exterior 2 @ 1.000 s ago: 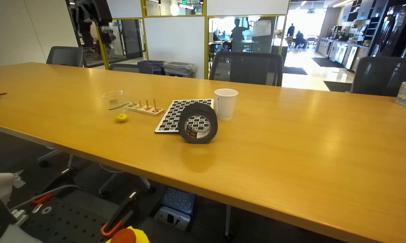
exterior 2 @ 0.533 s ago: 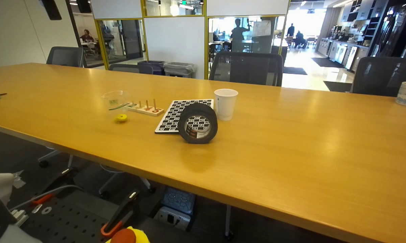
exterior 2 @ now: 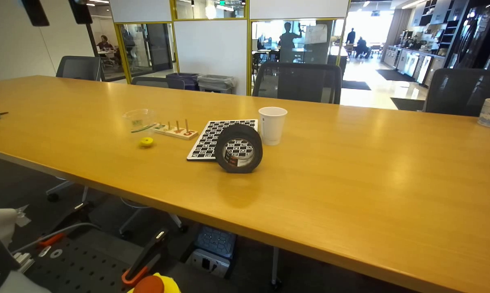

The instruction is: Pick up the yellow objects from the table and put them in the colorless cup, then pick up the orange objects from the table and put them in the white cup

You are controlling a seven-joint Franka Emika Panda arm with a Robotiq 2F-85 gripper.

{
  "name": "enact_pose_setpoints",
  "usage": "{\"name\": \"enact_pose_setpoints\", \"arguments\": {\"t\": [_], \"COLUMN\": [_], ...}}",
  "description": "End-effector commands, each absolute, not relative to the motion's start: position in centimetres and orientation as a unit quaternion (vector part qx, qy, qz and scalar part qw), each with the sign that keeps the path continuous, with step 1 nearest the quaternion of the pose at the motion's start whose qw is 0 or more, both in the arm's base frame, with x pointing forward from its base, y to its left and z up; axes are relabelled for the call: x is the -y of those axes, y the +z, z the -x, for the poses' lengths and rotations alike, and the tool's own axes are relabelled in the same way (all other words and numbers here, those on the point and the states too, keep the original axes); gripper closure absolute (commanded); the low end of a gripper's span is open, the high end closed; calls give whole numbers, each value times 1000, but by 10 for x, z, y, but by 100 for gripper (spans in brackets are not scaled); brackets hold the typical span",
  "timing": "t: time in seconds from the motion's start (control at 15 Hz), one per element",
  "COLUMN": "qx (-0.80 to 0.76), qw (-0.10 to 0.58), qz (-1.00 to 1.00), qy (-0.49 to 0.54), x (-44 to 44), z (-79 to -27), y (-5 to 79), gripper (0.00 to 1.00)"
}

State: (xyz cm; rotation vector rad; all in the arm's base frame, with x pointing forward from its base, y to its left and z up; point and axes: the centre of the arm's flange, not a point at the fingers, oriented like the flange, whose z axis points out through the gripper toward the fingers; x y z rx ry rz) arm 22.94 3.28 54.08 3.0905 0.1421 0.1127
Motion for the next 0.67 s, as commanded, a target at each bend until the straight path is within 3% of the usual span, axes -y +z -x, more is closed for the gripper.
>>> {"name": "enact_pose_setpoints", "arguments": {"t": [0.0,0.6], "qx": [-49,-34], "qw": [8,10], "qz": [-998,-999], "qy": [36,17], "x": [-27,-27], "z": [-212,-216], "y": [539,530], "gripper": [0,0]}}
